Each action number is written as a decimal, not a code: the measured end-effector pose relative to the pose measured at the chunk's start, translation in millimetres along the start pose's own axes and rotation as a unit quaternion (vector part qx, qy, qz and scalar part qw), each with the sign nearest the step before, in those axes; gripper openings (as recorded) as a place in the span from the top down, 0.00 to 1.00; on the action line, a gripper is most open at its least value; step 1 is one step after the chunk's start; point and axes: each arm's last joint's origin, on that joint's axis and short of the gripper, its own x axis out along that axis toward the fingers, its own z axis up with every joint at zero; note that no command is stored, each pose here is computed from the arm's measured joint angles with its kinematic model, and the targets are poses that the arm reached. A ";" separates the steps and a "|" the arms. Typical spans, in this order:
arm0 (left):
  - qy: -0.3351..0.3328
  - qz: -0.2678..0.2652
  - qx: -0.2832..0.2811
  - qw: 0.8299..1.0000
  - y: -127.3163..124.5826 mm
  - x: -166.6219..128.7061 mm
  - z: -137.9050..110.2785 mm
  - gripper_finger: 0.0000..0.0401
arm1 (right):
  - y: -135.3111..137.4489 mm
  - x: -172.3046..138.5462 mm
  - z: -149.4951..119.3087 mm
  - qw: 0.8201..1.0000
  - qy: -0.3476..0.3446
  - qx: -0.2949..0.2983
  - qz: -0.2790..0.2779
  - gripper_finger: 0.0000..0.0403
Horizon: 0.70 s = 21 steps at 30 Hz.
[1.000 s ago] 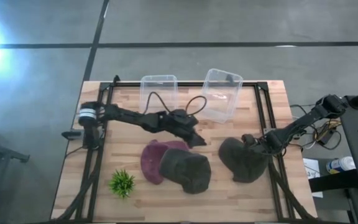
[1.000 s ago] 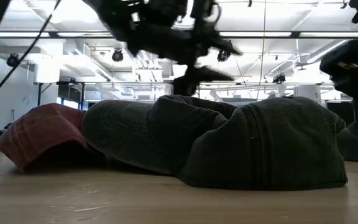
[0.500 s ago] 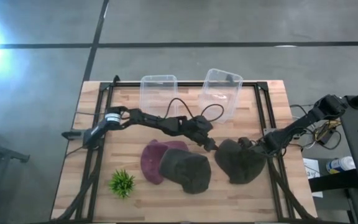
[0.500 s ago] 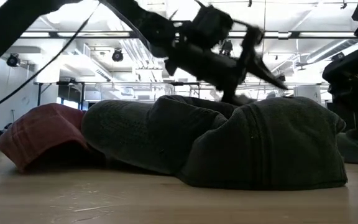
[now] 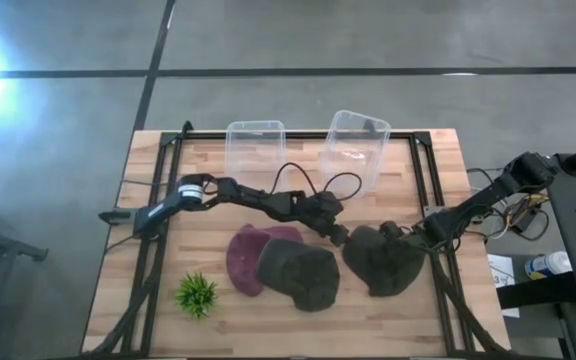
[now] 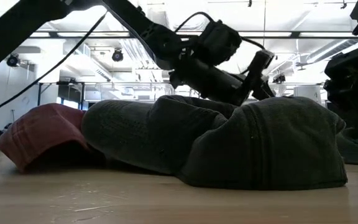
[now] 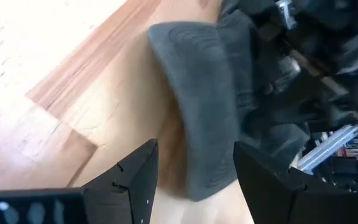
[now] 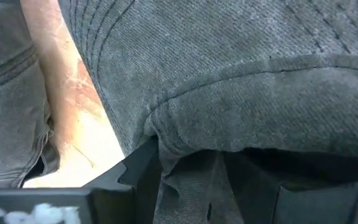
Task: Pick and place caps into container
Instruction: Put the dark gray cap into the right transparent container
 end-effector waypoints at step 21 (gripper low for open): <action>-0.009 -0.047 0.029 0.998 -8.9 6.1 -4.4 0.51 | 12.9 -0.1 13.5 0.997 -0.044 0.015 0.061 0.59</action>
